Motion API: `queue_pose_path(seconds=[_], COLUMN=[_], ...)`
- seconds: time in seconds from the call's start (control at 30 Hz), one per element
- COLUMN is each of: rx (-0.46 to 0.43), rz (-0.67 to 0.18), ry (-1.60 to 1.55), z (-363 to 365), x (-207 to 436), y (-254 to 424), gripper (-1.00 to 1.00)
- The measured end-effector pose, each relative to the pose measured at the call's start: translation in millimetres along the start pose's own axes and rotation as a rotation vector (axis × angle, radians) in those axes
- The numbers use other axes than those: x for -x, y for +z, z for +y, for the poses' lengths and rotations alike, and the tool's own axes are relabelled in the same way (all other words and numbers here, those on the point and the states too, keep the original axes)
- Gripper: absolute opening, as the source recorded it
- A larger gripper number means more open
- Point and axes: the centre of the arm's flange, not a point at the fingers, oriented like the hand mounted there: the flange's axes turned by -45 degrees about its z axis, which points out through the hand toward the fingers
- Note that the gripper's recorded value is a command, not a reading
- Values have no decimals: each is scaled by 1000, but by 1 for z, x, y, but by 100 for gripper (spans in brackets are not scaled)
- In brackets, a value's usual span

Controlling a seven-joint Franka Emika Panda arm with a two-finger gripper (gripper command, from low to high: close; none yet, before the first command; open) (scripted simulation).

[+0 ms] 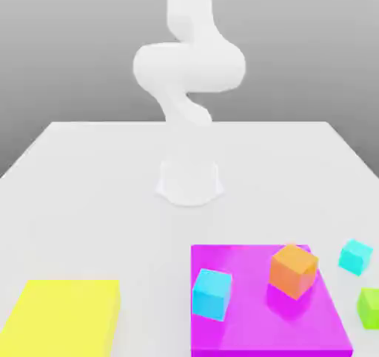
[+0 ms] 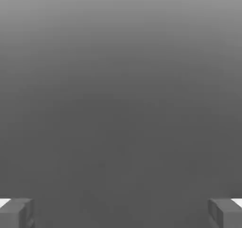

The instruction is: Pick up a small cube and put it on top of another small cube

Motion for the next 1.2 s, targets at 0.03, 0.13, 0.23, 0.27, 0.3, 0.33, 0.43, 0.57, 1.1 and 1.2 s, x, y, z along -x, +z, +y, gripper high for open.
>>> queue_pose_path(seconds=[0.03,0.13,0.23,0.27,0.3,0.33,0.43,0.57,1.1,1.2], rx=[2,1,-9,-15,-21,-29,-60,-120,-313,-313], rz=[-31,-117,-198,-225,-251,-276,-352,-451,-674,-673], ry=[-27,-108,-192,-220,-248,-277,-364,-482,-712,-712], z=[-15,-58,-101,-115,-129,-143,-184,-237,-326,-326], x=[3,18,43,54,66,78,122,193,415,415], y=[22,83,138,154,171,186,226,266,339,339], gripper=[0,0,0,0,0,0,0,0,-100,-100])
